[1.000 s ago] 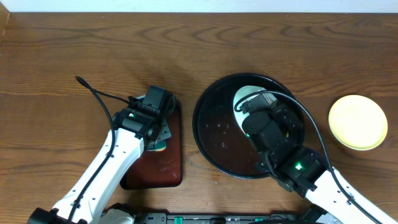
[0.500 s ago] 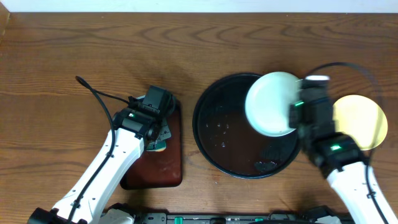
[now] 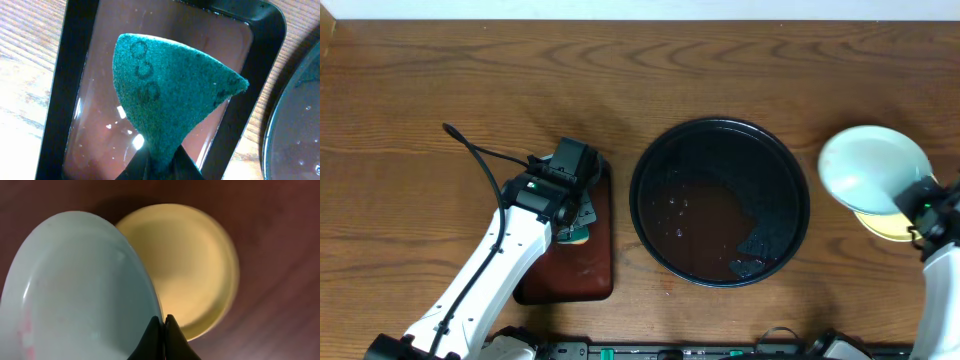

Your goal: Clean dirty plates on tray and stack at the side

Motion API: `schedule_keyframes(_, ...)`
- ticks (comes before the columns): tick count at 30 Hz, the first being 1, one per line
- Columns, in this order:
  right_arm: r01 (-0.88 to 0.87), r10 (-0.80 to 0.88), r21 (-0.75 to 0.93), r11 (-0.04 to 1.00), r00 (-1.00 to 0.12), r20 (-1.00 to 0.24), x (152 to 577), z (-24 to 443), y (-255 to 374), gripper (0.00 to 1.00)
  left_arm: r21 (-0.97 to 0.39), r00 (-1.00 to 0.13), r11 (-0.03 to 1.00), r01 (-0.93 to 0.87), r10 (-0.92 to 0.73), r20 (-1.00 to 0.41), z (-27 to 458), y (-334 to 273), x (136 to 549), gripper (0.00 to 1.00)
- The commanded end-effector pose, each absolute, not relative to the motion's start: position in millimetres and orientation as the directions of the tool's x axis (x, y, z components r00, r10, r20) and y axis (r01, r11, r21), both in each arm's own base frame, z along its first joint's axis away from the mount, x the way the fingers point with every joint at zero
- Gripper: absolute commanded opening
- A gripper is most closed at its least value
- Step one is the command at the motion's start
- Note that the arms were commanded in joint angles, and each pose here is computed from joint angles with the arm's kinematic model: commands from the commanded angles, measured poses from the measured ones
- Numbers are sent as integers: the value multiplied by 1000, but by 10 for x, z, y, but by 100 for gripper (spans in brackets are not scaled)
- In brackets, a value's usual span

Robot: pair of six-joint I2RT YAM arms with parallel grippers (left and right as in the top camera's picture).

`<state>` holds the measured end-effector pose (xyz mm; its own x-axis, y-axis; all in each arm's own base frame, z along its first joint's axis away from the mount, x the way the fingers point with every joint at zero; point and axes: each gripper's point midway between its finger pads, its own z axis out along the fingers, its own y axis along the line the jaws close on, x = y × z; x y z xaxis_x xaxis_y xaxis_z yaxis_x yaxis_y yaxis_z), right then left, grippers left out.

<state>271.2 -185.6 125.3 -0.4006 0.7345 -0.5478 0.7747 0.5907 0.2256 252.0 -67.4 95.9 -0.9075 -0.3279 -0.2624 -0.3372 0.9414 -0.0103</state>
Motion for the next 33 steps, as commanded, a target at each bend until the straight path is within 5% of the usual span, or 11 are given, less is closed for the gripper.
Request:
schedule_keyframes(1, 849, 779, 205, 487, -316, -542, 2630, 1149, -2140, 1, 3, -910, 942, -337, -325, -256, 934, -643, 2499, 9)
schedule_keyframes(5, 884, 808, 163, 437, -307, -503, 2537, 919, -2284, 2, 3, -910, 942, -337, -325, -256, 934, -643, 2499, 9)
schedule_keyframes(6, 890, 816, 157, 429, -307, -490, 2519, 860, -2304, 27, 3, -910, 942, -337, -325, -256, 934, -643, 2499, 9)
schedule_keyframes(9, 885, 814, 160, 437, -314, -490, 2534, 847, -2315, 64, 4, -911, 942, -336, -324, -256, 934, -643, 2499, 9)
schedule_keyframes(16, 589, 737, 468, 659, -385, -555, 3175, 1594, -1742, 78, -16, -927, 956, -293, -288, -239, 936, -702, 2487, 9)
schedule_keyframes(19, 425, 645, 489, 761, -417, -641, 3282, 2068, -1394, 98, -10, -945, 976, -219, -215, -247, 979, -721, 2507, 9)
schedule_keyframes(25, 203, 490, 452, 869, -487, -723, 3173, 2517, -637, 99, 23, -957, 991, -129, -119, -266, 1021, -696, 2522, 14)
schedule_keyframes(31, 26, 325, 405, 914, -644, -693, 2879, 2405, 51, 99, 62, -960, 987, -150, -130, -249, 832, -640, 2519, 17)
schedule_keyframes(33, -23, 271, 389, 921, -679, -682, 2805, 2354, 193, 99, 68, -962, 984, -167, -148, -230, 738, -629, 2485, 26)
